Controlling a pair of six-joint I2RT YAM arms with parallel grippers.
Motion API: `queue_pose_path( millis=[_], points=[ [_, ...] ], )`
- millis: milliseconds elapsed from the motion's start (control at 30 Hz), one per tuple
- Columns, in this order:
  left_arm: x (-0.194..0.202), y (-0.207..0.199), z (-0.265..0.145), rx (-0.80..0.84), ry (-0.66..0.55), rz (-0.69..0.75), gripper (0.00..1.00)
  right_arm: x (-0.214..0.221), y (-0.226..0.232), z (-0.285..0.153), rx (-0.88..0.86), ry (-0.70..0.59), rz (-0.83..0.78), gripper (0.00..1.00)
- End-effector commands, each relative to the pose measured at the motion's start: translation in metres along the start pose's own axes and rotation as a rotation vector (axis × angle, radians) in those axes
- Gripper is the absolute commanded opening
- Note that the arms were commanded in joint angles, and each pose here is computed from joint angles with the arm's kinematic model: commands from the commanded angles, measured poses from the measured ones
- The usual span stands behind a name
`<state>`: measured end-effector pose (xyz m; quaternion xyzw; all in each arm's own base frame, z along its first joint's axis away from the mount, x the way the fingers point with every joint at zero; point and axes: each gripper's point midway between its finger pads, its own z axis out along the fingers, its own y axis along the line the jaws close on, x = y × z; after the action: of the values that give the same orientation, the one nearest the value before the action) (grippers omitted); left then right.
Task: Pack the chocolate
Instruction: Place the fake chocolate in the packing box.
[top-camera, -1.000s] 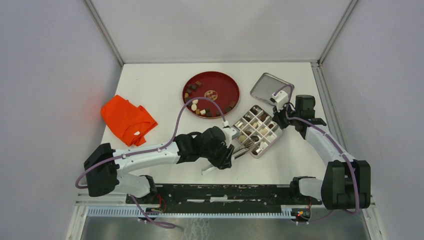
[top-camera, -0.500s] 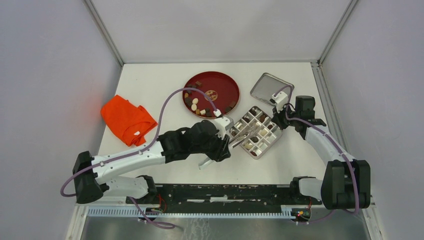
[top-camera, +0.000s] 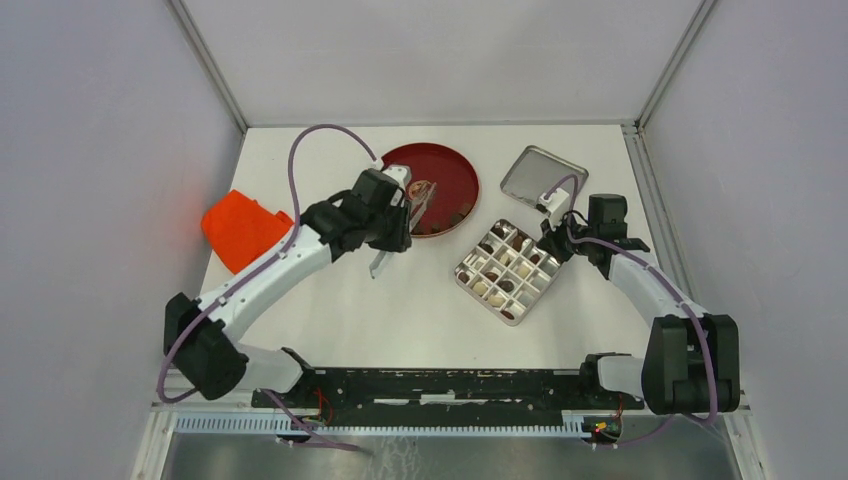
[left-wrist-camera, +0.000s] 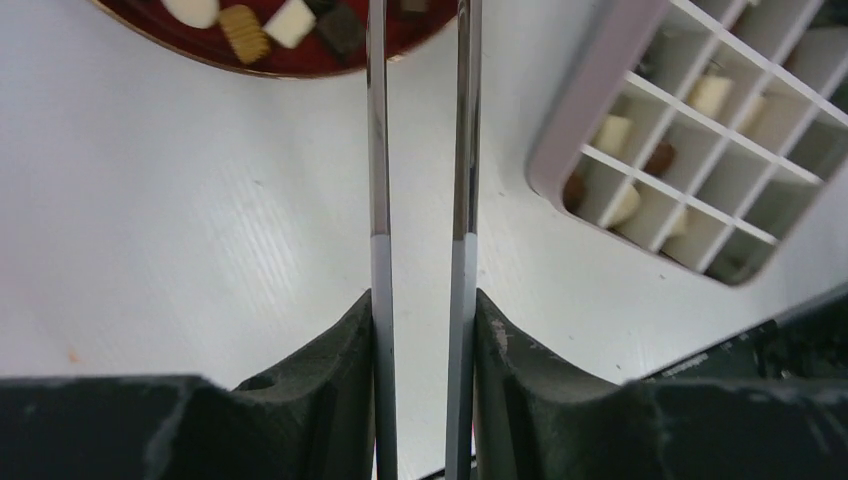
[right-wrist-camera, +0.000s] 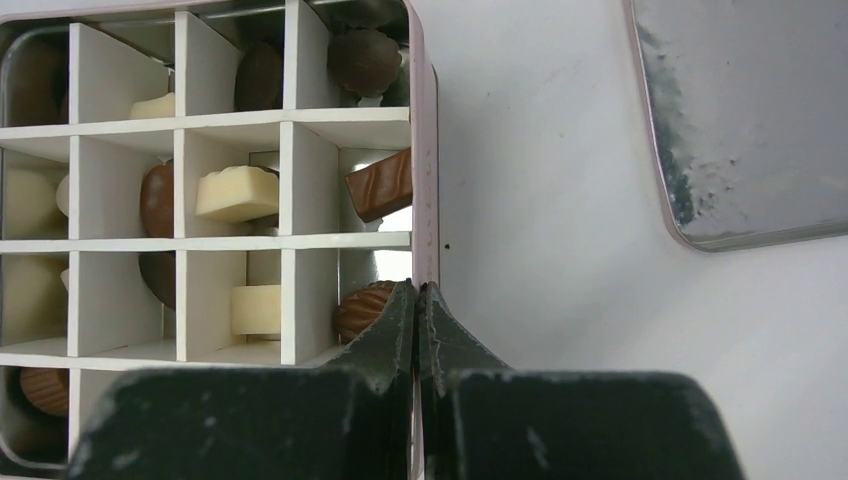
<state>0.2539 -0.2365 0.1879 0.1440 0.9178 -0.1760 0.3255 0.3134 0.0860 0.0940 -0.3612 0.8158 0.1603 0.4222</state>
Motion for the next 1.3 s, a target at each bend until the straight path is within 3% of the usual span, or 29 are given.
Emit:
queue_pose_path(
  millis=[0,367,500,1267],
  points=[
    [-0.021,0.028,0.005,-0.026,0.058,0.034,0.4,-0.018,-0.002,0.002,-0.024,-0.061,-0.039,0.0],
    [-0.005,0.079,0.01,-0.159,0.257,0.144,0.4,-0.012,0.002,0.006,-0.054,-0.047,-0.024,0.0],
    [-0.006,0.091,0.01,-0.201,0.28,0.196,0.4,-0.011,0.002,0.006,-0.054,-0.044,-0.024,0.0],
    [-0.003,0.089,0.023,-0.236,0.374,0.262,0.41,-0.006,0.001,0.009,-0.052,-0.025,-0.015,0.0]
  ],
)
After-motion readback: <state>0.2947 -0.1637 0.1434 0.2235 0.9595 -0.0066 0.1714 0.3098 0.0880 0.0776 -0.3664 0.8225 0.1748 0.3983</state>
